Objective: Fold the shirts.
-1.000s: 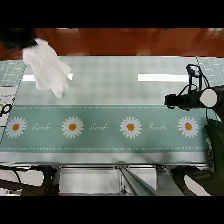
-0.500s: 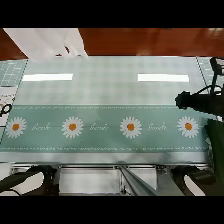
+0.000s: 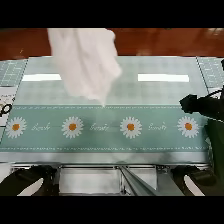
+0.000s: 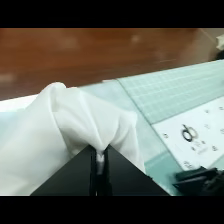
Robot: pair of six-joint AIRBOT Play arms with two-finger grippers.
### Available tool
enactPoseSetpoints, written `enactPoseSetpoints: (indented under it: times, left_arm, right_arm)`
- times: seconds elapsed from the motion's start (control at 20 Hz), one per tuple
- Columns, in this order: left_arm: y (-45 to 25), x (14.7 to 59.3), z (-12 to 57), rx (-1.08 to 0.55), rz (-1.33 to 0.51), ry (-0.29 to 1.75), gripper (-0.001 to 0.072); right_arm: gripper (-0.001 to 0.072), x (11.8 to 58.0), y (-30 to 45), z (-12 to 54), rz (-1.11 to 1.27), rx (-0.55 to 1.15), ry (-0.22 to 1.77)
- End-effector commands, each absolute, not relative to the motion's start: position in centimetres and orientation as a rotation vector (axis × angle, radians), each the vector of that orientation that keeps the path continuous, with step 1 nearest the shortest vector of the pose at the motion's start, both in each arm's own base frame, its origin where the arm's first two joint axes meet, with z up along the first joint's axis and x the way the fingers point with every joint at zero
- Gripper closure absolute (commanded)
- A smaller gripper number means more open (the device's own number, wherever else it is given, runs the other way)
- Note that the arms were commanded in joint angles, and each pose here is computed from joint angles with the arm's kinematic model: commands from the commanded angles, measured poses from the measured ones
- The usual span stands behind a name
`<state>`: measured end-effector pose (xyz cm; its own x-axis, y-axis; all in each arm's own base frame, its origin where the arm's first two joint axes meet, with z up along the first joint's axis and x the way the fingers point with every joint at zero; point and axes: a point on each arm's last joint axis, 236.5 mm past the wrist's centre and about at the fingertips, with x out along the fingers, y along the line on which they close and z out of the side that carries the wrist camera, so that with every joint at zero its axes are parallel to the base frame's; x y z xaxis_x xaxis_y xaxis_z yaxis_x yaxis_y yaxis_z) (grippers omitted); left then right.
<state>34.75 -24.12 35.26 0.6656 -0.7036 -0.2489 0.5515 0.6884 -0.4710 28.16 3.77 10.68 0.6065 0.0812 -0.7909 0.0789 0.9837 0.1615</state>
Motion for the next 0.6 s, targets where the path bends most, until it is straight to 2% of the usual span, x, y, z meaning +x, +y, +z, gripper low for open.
enactPoseSetpoints:
  times: [0.0, 0.2, 0.35, 0.45, 0.5, 0.55]
  left_arm:
    - [-27.3, 32.3, 27.1, -0.482, -0.73, 0.547, 0.0687]
    - [-30.2, 26.2, 12.5, -0.414, -0.743, 0.911, 0.0687]
    - [-30.7, 22.3, 6.5, -0.35, -0.752, 1.051, 0.0686]
    - [-29.0, 22.7, 3.7, -0.271, -0.704, 1.069, 0.0666]
    - [-28.0, 23.5, 3.0, -0.25, -0.668, 1.069, 0.0539]
    - [-27.3, 24.2, 2.5, -0.287, -0.62, 1.091, 0.0319]
  right_arm:
    - [0.0316, 27.9, 3.7, 10.7, 0.0, 0.188, 0.927]
    - [0.0316, 27.8, 3.8, 10.6, 0.0, 0.188, 0.931]
    - [0.0315, 27.8, 4.2, 10.6, 0.012, 0.203, 0.934]
    - [0.0312, 27.5, 4.3, 10.1, 0.012, 0.205, 0.964]
    - [0.0295, 27.4, 4.2, 9.6, 0.009, 0.202, 0.982]
    - [0.0292, 27.4, 4.4, 9.2, 0.014, 0.201, 0.995]
